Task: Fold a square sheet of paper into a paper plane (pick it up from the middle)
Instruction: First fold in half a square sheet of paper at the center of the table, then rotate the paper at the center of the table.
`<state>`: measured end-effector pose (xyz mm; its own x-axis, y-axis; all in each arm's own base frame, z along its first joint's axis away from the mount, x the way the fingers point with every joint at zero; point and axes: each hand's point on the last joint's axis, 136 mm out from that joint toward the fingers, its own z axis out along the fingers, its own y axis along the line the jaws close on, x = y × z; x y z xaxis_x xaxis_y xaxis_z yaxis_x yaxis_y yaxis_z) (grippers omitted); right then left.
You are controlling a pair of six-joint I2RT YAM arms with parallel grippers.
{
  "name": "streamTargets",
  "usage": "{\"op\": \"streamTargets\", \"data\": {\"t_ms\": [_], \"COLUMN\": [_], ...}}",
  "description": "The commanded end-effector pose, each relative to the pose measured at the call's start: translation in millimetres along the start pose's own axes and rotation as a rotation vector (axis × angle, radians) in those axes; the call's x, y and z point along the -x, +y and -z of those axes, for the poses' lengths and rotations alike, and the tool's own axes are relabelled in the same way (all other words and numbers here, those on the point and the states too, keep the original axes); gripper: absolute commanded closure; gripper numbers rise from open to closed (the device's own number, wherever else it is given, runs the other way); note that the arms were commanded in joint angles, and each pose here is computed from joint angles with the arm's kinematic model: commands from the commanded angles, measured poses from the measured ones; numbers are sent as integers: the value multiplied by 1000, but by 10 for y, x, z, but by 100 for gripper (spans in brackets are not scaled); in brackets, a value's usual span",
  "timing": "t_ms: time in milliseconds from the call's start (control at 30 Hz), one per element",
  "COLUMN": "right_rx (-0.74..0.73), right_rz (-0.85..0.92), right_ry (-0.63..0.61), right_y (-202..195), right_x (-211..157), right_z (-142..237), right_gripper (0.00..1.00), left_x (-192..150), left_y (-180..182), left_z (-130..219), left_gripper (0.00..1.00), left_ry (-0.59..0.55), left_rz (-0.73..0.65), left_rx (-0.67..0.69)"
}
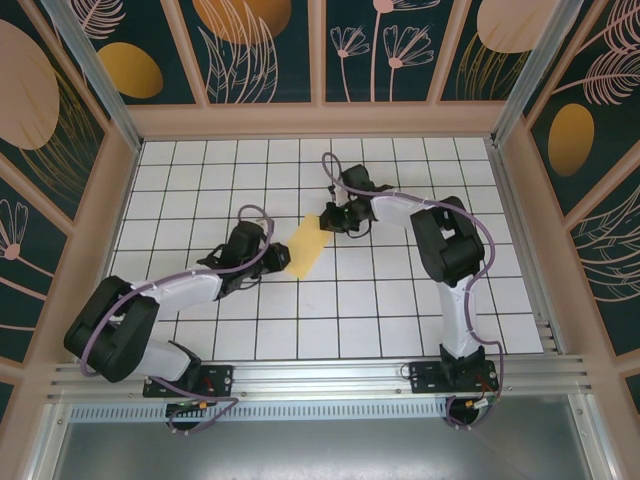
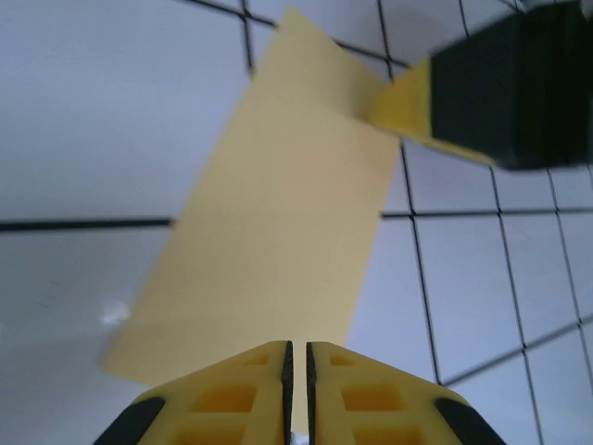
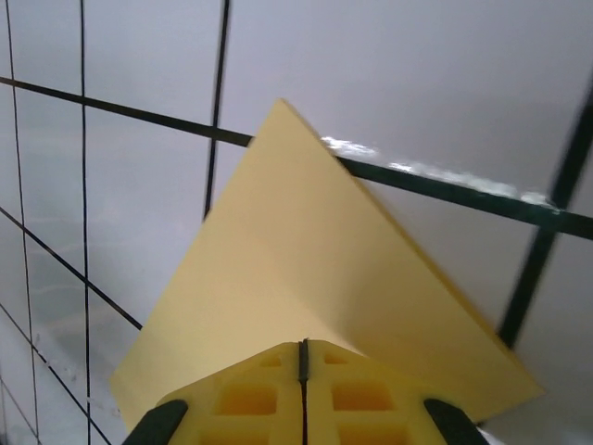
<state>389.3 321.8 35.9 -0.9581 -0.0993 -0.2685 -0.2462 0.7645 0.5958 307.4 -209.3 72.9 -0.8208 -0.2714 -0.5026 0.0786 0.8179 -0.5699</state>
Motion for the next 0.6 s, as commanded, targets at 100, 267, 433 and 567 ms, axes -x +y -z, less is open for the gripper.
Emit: {"op": "streamTargets", "data": {"t_ms": [100,267,433,567], "right_rx": [-28,-16,-23,-36], "right_rz": [34,42,67,81], "right_ry": [17,49,113,170], "right_y": [464,665,737,677], "right_x": [-234,-353,-514,-697], "right_z": [-127,-350,-542,-604], "right_gripper": [89,89,89,90], "left_x": [312,393,429,484], "left_y": [698,856,998,1034], "left_z": [186,273,367,438], "left_gripper": [66,49,19,5], "left_ry": [-126,-169,-211,-257], "left_rz": [182,244,260,263], "left_rx": [227,270,346,367]}}
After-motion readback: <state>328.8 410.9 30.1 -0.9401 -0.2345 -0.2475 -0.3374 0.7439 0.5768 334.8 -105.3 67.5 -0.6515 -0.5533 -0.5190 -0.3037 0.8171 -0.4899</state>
